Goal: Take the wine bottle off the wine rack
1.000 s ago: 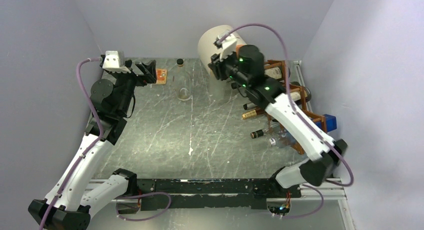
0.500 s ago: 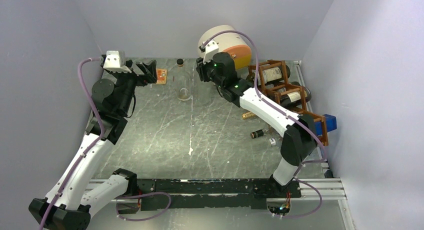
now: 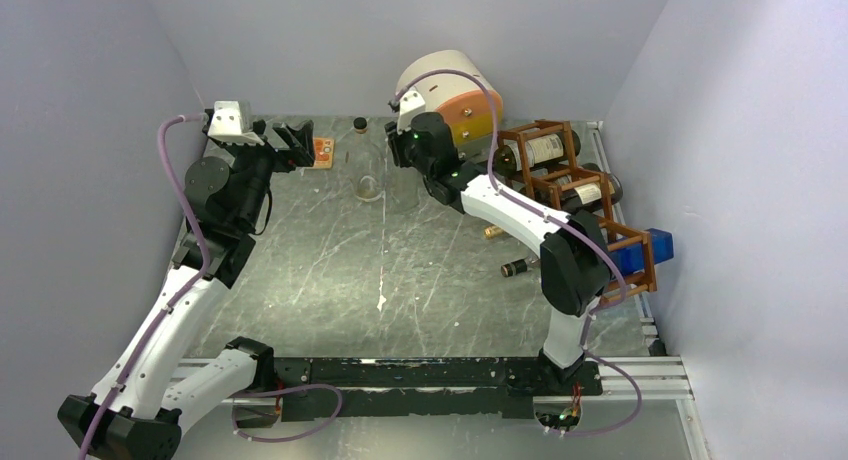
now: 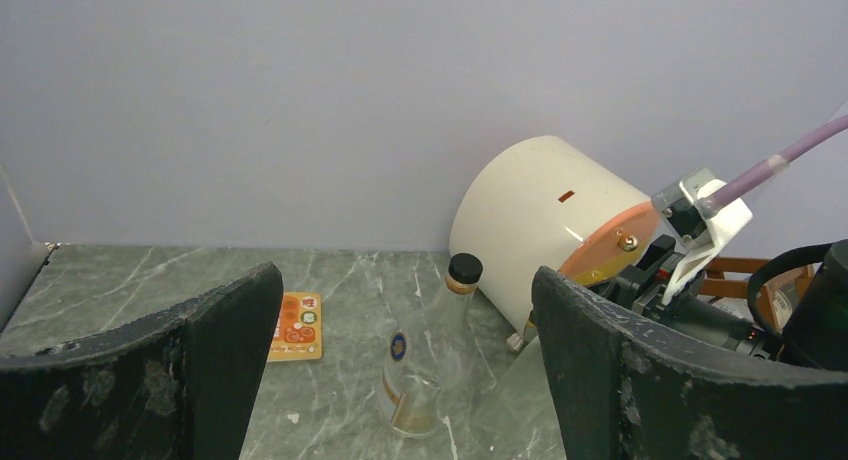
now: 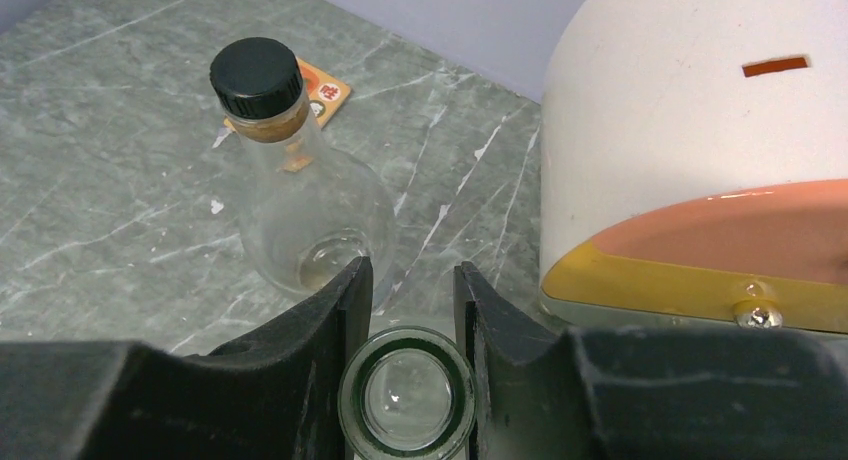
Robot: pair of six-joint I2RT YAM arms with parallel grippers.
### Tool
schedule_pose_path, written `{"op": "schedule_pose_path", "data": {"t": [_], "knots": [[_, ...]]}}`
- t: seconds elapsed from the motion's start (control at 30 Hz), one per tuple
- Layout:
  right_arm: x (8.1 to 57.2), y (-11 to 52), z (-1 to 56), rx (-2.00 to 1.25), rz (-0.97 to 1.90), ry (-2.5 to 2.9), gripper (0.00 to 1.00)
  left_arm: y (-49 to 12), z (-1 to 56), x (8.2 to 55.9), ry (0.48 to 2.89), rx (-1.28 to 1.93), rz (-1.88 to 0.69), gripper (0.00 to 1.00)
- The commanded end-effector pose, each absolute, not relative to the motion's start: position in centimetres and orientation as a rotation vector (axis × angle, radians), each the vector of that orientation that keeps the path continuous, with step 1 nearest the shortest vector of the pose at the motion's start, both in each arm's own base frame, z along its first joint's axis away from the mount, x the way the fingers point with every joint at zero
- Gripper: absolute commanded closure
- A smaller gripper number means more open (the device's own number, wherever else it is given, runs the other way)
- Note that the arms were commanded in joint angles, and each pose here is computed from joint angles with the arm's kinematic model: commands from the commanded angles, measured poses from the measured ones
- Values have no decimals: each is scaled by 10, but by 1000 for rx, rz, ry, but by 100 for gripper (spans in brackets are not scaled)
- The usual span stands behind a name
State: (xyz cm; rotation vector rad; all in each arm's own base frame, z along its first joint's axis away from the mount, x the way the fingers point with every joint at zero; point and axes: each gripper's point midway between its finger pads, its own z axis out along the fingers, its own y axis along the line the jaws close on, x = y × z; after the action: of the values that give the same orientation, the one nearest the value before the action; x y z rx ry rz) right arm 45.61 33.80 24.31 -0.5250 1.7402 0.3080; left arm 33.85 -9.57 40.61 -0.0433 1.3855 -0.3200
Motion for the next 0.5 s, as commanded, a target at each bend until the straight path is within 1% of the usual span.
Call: {"op": "schedule_pose_path", "data": {"t": [0.0,0.33,0.47], "knots": [[471,343,287,-452,314,1606,100,-100,412,338,1359,-36,-341,2],[474,345,279,-467,307,1607,100,-97,413,337,1355,-41,-327,2],[470,343,269,-486,300,1632,75,-99,412,338,1357,-36,-336,2]]}}
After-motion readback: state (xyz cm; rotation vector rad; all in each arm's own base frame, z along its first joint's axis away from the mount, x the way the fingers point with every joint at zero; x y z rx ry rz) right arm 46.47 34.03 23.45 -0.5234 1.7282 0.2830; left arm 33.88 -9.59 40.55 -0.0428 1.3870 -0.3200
